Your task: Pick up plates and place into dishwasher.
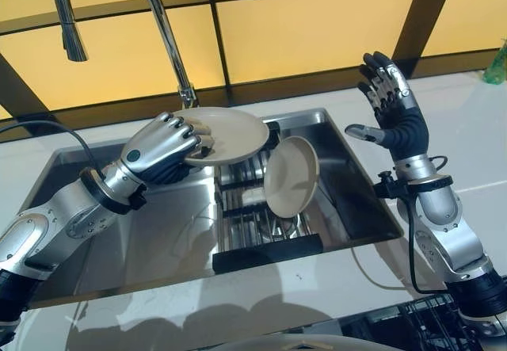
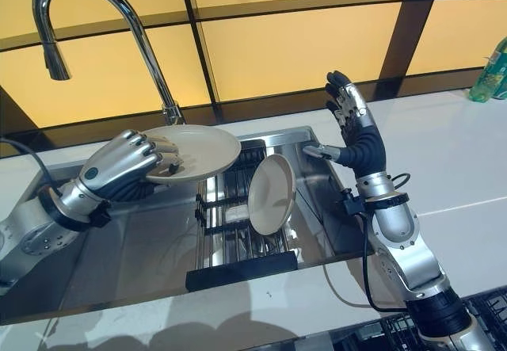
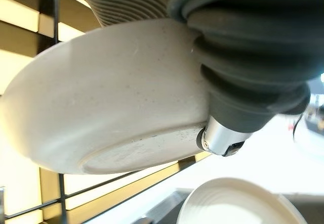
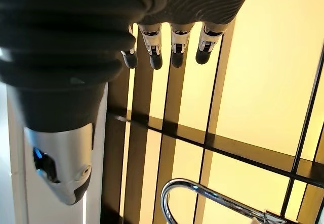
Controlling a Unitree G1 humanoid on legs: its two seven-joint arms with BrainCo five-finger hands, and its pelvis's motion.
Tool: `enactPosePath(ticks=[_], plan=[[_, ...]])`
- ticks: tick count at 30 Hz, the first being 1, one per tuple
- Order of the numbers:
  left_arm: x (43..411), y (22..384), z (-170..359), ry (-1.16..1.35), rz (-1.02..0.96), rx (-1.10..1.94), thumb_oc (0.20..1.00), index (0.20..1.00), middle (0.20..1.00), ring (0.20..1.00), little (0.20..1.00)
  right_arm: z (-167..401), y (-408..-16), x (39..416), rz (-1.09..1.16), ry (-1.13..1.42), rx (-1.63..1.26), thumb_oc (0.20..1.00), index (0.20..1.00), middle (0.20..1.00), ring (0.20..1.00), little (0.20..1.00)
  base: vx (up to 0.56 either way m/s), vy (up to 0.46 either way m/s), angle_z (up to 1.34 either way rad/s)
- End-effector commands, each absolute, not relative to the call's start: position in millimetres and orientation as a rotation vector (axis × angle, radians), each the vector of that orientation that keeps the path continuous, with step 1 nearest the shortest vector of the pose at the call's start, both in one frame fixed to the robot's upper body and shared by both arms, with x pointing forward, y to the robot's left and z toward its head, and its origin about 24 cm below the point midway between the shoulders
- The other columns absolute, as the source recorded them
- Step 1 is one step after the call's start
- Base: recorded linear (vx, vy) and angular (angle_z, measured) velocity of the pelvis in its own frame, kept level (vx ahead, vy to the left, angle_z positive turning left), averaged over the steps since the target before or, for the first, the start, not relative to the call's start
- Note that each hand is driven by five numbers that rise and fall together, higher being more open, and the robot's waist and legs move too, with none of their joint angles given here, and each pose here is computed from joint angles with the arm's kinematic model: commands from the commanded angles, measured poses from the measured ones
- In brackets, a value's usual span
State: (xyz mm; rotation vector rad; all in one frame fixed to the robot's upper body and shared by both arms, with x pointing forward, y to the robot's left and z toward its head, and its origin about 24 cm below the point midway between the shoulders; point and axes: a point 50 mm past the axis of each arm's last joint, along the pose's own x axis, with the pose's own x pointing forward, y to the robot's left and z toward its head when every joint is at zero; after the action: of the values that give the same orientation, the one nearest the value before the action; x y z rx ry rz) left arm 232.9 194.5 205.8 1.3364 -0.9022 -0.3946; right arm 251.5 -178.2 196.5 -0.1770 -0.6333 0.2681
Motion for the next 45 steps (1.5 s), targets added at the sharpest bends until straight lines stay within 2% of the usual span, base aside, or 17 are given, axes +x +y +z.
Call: enactPosePath(ticks=[1,14,23,32,38,45], plan=[[231,180,245,-1.025,-0.422,1.133,0.200,0.200,0.200,0.200,0.200,235,-160,244,0.390,-0.815,-0.263,1.000,1.000,1.000,1.000,1.000,-0.05,-0.007,0.04],[226,166,260,-1.020,-0.557,0.944,0.200,0.200,0.200,0.200,0.200,247,-130,231,0.736,-0.842,-0.496,1.000,1.000,1.000,1.000,1.000,-0.01,0.000,0.01],[217,146,262,-0.992,-0.811,0.683,0.200,0.200,0.200,0.200,0.200,250,-104,223,0.899,-0.886,-0.561,1.000,1.000,1.000,1.000,1.000,0.00,0.000,0.00],[218,143,261,-0.946,-0.921,0.664,0.200,0.200,0.200,0.200,0.200,252,-106,226,0.848,-0.909,-0.660,1.000,1.000,1.000,1.000,1.000,0.00,0.008,0.03],[216,154,265,-0.933,-0.906,0.716,0.200,0.200,0.200,0.200,0.200,257,-132,239,0.642,-0.877,-0.980,1.000,1.000,1.000,1.000,1.000,0.00,0.004,0.01],[212,158,270,-0.981,-0.896,0.734,0.200,0.200,0.200,0.200,0.200,259,-154,254,0.533,-0.765,-1.038,1.000,1.000,1.000,1.000,1.000,0.00,0.000,0.00]])
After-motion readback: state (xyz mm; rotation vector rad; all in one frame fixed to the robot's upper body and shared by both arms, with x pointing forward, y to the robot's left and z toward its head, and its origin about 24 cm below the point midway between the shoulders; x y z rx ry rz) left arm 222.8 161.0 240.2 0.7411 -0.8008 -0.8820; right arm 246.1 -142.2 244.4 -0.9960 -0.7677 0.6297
